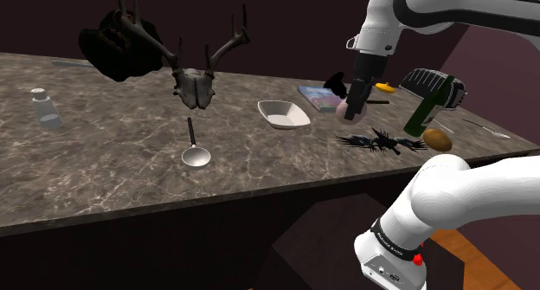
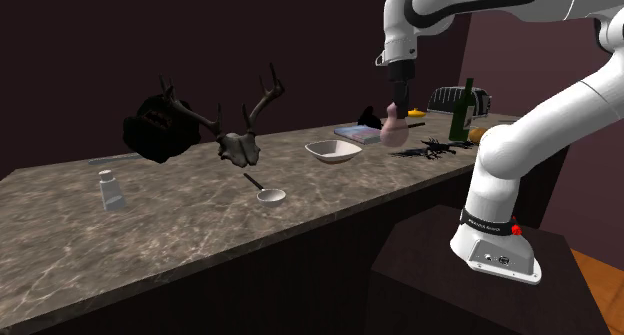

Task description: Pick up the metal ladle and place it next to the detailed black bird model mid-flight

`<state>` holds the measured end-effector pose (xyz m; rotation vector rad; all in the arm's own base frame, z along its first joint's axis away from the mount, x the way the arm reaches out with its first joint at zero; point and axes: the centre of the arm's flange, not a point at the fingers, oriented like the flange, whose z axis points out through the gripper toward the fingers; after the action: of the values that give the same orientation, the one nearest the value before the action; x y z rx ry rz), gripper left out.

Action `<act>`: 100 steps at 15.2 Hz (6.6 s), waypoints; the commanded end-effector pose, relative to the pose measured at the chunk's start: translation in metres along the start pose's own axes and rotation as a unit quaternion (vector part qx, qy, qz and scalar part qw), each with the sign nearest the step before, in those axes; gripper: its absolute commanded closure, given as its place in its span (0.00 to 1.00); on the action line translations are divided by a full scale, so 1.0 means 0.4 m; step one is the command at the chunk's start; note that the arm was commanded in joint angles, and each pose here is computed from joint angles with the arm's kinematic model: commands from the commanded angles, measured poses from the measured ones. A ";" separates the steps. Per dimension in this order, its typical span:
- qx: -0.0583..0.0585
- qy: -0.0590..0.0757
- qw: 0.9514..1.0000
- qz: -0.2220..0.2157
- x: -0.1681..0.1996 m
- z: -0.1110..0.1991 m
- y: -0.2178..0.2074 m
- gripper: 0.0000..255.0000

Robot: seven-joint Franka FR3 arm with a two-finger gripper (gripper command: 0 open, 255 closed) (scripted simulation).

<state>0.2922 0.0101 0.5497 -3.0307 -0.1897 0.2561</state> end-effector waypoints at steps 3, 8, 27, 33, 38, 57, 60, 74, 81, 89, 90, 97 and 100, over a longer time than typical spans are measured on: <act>0.000 0.009 1.000 0.015 0.037 0.026 -0.042 0.00; 0.001 0.031 0.998 0.054 0.137 0.090 -0.141 0.00; 0.002 0.112 0.973 0.200 0.599 0.284 -0.440 0.00; 0.002 0.138 0.960 0.245 0.767 0.328 -0.504 0.00; 0.003 0.159 0.946 0.282 0.913 0.358 -0.545 0.00; 0.003 0.159 0.946 0.282 0.945 0.453 -0.537 1.00; 0.003 0.159 0.946 0.282 0.946 0.454 -0.537 1.00; 0.003 0.159 0.946 0.282 0.924 0.324 -0.551 1.00; 0.003 0.159 0.946 0.282 0.909 0.233 -0.560 1.00; 0.003 0.159 0.946 0.282 0.892 0.130 -0.571 1.00; 0.003 0.159 0.946 0.282 0.890 0.117 -0.573 1.00; 0.003 0.159 0.946 0.282 0.859 0.056 -0.517 1.00; 0.003 0.159 0.946 0.282 0.826 0.051 -0.423 1.00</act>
<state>0.5959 0.2366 0.4927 -2.9857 0.7059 -0.1999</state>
